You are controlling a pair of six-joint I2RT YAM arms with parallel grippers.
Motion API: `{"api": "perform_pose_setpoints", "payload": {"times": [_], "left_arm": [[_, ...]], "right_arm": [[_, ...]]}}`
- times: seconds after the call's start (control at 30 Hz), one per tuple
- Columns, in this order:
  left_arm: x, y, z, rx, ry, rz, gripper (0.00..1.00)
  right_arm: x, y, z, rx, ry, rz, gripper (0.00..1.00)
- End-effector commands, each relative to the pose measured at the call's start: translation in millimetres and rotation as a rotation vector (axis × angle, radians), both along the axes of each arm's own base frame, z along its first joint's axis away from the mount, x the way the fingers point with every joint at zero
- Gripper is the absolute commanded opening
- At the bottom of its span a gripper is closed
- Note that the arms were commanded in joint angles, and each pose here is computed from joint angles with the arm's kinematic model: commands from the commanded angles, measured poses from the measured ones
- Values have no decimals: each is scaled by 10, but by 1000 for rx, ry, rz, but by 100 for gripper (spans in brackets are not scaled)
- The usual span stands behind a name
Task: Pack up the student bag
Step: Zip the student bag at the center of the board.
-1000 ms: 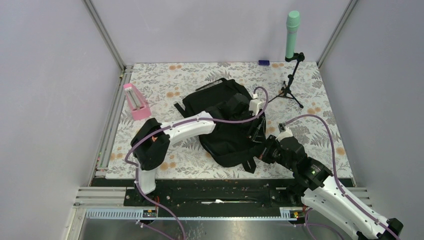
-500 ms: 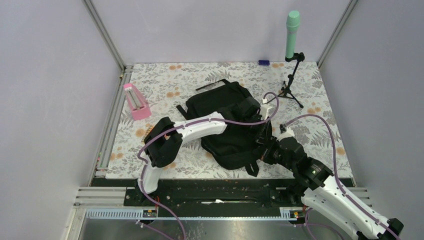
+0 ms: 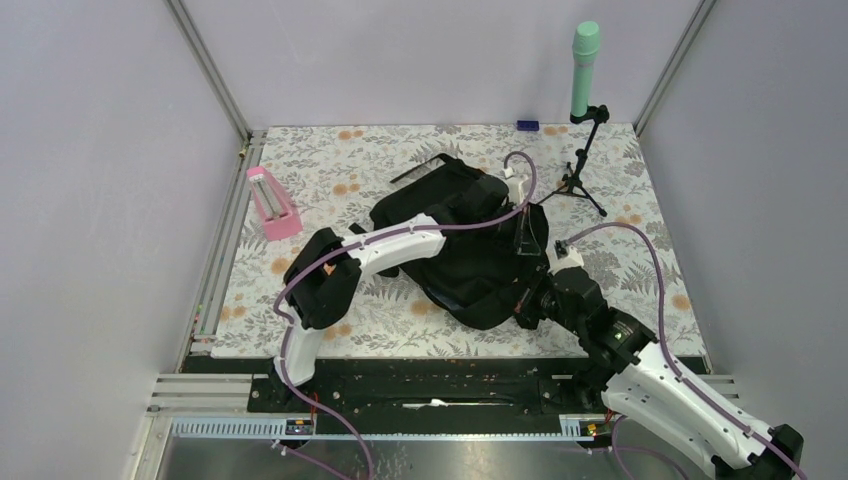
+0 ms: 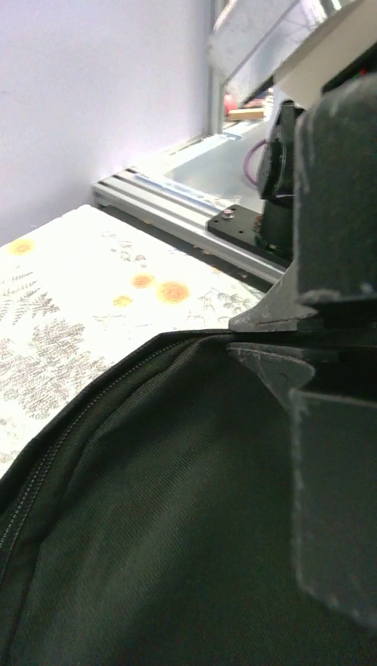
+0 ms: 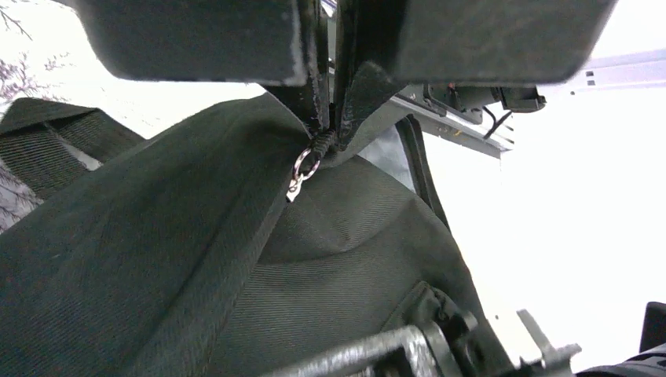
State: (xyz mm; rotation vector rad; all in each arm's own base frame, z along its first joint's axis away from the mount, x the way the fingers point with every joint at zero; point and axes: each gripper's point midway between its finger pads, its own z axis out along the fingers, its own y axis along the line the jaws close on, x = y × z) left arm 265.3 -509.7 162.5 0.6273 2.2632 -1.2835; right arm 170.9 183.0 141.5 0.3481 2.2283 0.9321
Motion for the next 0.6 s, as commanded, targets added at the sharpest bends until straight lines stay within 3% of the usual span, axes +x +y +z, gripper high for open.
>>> {"api": "perform_pose_setpoints", "payload": {"times": [0.0,0.37,0.57], "left_arm": [[1156,53,869,-247,-265,328,0],[1963,497,1457,-349,-379,583,0],[2301,875,1569,-353,-419,729,0]], "right_arm": [[-167,425,457,189,-46,182,0],[-216,794,523,207,-48,267,0],[-259,1002,580,227,-57,308,0]]}}
